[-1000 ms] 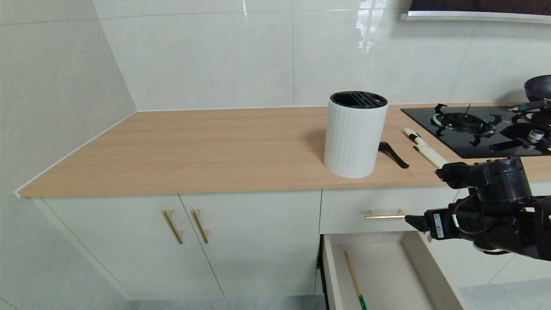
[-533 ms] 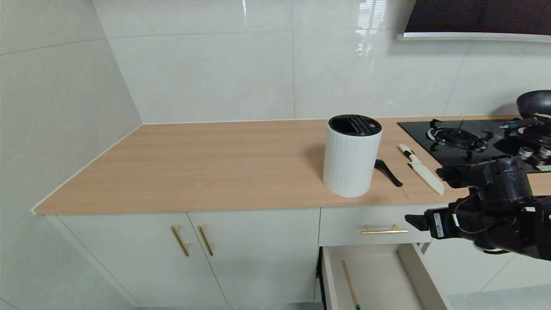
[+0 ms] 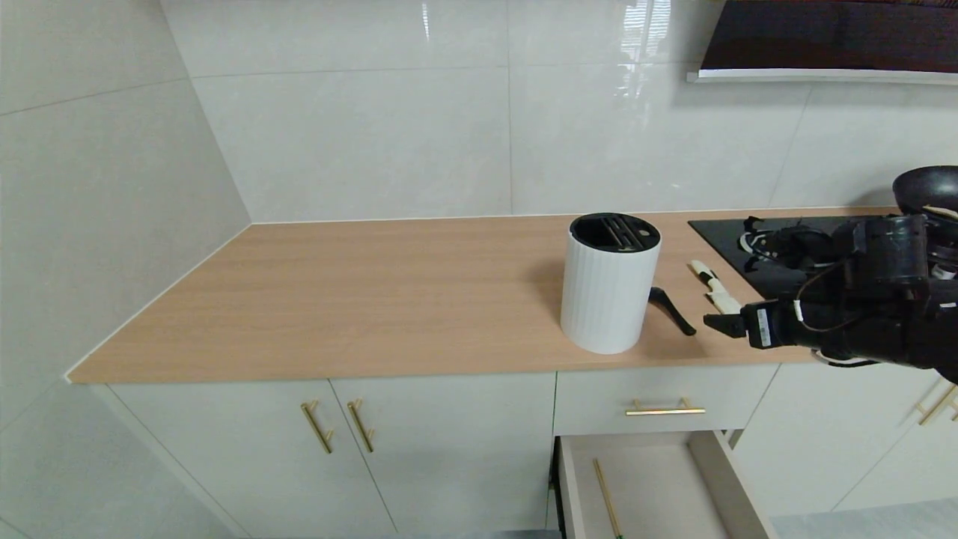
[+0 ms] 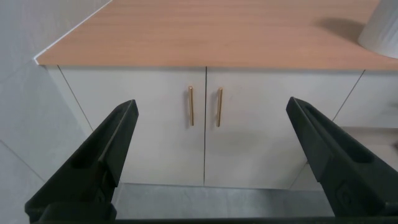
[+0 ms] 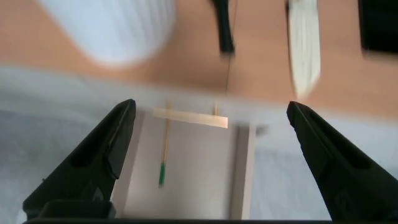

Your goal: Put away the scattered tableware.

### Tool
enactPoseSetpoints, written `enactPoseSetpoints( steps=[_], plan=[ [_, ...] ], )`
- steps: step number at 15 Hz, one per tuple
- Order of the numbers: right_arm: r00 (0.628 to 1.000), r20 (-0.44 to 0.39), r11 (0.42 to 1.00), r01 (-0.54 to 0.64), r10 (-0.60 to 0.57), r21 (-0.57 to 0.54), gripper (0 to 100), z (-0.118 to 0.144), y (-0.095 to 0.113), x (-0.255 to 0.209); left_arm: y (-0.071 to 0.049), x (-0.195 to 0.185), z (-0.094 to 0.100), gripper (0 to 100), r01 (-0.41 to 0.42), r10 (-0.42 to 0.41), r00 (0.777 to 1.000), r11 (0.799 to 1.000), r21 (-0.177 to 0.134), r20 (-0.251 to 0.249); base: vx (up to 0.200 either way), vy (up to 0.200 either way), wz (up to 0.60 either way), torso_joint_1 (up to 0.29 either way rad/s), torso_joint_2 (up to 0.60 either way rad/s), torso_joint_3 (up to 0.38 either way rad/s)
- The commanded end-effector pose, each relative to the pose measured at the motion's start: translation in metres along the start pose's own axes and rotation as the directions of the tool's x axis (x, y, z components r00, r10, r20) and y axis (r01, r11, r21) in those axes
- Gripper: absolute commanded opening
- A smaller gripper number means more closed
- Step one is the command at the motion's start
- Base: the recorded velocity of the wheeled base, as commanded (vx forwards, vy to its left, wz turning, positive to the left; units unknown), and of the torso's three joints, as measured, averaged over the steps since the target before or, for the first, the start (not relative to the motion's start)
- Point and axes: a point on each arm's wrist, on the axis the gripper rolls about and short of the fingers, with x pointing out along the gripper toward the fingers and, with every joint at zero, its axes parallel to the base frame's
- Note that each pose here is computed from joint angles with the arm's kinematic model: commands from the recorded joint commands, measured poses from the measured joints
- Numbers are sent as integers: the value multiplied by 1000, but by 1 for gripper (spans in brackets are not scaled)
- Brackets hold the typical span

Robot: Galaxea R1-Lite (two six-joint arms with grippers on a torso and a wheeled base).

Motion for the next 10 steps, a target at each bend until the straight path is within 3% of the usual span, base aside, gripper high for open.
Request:
enactPoseSetpoints(
  steps=[1,6,10],
  plan=[
    [999,-38,999,-38,37,-31,100,-4,-28,63,0,0,0,100,0,0,1000,1000,-1,0,0,0,0,0,0,0],
    [999,-22,998,-45,45,-34,100,-3,-40,139,0,0,0,100,0,0,1000,1000,-1,0,0,0,0,0,0,0],
    [996,-42,996,-81,80,-24,100,-14,-41,150,0,0,0,100,0,0,1000,1000,-1,0,0,0,0,0,0,0]
  ],
)
